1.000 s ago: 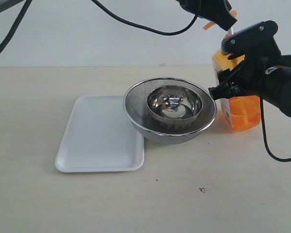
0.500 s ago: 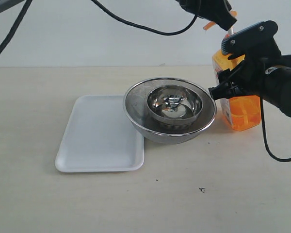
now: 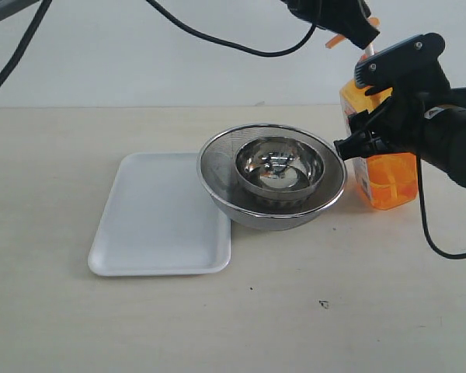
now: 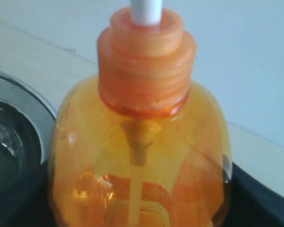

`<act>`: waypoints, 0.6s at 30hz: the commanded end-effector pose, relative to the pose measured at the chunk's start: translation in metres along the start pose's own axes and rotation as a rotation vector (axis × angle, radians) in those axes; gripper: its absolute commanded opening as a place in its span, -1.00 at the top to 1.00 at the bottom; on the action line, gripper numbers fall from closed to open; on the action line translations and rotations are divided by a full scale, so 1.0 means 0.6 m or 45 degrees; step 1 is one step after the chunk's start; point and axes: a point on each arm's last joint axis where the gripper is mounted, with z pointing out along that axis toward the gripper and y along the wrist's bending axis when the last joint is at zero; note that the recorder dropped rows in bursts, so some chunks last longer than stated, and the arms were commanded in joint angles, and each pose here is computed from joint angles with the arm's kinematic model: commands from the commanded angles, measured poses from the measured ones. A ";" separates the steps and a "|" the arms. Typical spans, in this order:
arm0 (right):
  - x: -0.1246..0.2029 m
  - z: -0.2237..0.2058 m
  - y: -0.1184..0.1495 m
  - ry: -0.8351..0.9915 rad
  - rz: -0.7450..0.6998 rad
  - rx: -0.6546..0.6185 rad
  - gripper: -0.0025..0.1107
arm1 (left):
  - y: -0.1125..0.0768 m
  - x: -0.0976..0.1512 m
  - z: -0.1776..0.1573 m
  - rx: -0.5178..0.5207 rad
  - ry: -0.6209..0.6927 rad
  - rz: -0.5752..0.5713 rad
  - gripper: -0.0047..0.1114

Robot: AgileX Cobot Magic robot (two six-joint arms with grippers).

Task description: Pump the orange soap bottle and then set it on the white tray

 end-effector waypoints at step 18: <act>-0.011 0.000 0.000 -0.037 -0.024 -0.005 0.96 | -0.019 -0.106 -0.293 -0.093 -0.010 0.161 0.84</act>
